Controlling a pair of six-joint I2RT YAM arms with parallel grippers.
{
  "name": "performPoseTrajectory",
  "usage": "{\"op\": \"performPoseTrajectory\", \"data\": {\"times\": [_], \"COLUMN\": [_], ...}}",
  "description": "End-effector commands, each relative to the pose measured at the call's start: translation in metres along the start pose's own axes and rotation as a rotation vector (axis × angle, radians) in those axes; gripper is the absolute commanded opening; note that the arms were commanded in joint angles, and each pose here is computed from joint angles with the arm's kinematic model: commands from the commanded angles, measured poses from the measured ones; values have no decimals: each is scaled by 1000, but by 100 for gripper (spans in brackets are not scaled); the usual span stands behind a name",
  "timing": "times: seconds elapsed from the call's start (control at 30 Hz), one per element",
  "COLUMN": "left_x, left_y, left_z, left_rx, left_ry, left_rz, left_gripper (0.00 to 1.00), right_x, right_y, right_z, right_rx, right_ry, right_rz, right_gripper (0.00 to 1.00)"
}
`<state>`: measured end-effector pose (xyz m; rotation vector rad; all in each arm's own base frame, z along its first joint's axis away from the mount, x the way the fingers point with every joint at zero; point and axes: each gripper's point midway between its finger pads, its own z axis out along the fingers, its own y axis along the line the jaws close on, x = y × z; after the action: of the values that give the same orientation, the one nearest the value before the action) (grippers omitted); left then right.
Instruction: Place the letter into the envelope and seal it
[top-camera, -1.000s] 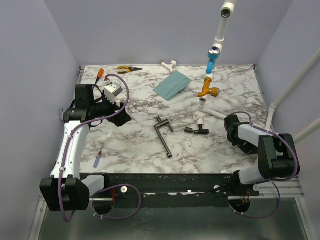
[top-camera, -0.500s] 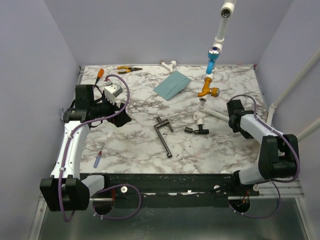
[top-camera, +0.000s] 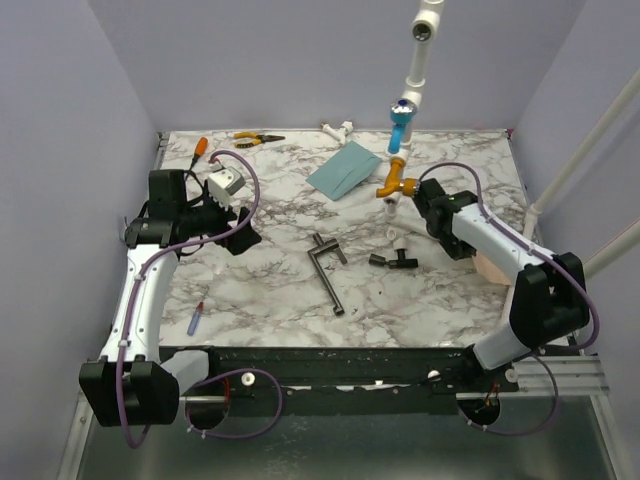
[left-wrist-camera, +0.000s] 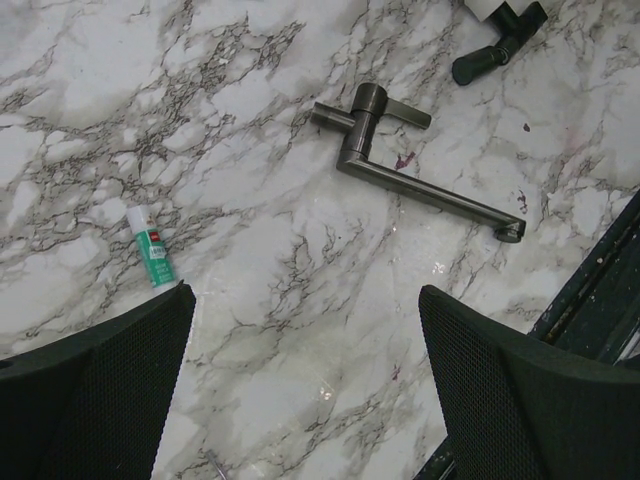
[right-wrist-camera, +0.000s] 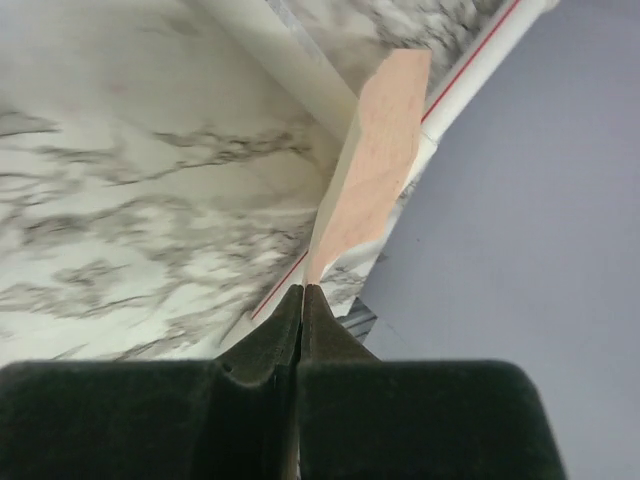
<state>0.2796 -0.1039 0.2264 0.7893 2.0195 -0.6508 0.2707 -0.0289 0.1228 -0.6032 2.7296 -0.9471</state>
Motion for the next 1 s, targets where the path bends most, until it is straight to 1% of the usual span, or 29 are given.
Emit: {"op": "performPoseTrajectory", "data": {"times": [0.0, 0.13, 0.23, 0.3, 0.33, 0.37, 0.4, 0.43, 0.47, 0.5, 0.57, 0.63, 0.7, 0.8, 0.9, 0.97], "left_x": [-18, -23, -28, -42, -57, -77, -106, -135, -170, -198, -268, -319, -352, -369, -361, -351], "left_y": [-6, -12, -18, -23, -22, -30, -34, -46, -59, -72, -102, -130, -149, -154, -154, -158], "left_z": [-14, -19, -22, -23, -26, -26, -30, -31, -41, -40, -58, -72, -77, -54, -20, -4], "left_rx": [-21, -16, 4, 26, 21, 35, 23, 46, 53, 73, 89, 142, 174, 163, 199, 227], "left_ry": [-39, -57, -77, -99, -120, -141, -175, -211, -271, -307, -443, -556, -637, -663, -624, -601], "left_rz": [67, 67, 78, 89, 100, 120, 151, 192, 253, 291, 388, 449, 495, 501, 451, 457], "left_gripper": [93, 94, 95, 95, 96, 97, 99, 99, 99, 99, 99, 99, 99, 99, 99, 99], "right_x": [-8, -14, -18, -23, -26, -27, -30, -34, -38, -43, -48, -50, -52, -55, -59, -61], "right_y": [40, 49, 47, 43, 45, 44, 45, 44, 43, 41, 38, 34, 32, 32, 34, 36], "right_z": [-34, -47, -49, -45, -43, -39, -37, -37, -38, -41, -44, -47, -48, -48, -48, -47], "right_rx": [-71, -143, -140, -158, -198, -226, -245, -250, -257, -265, -280, -277, -271, -275, -284, -291], "right_ry": [-21, -83, -144, -152, -143, -131, -127, -134, -148, -163, -177, -190, -202, -209, -221, -224], "right_rz": [-76, -17, 56, 92, 111, 137, 148, 160, 141, 144, 156, 158, 161, 167, 181, 180], "right_gripper": [1, 1, 1, 1, 1, 1, 1, 1, 1, 1, 0, 1, 1, 1, 1, 1]}}
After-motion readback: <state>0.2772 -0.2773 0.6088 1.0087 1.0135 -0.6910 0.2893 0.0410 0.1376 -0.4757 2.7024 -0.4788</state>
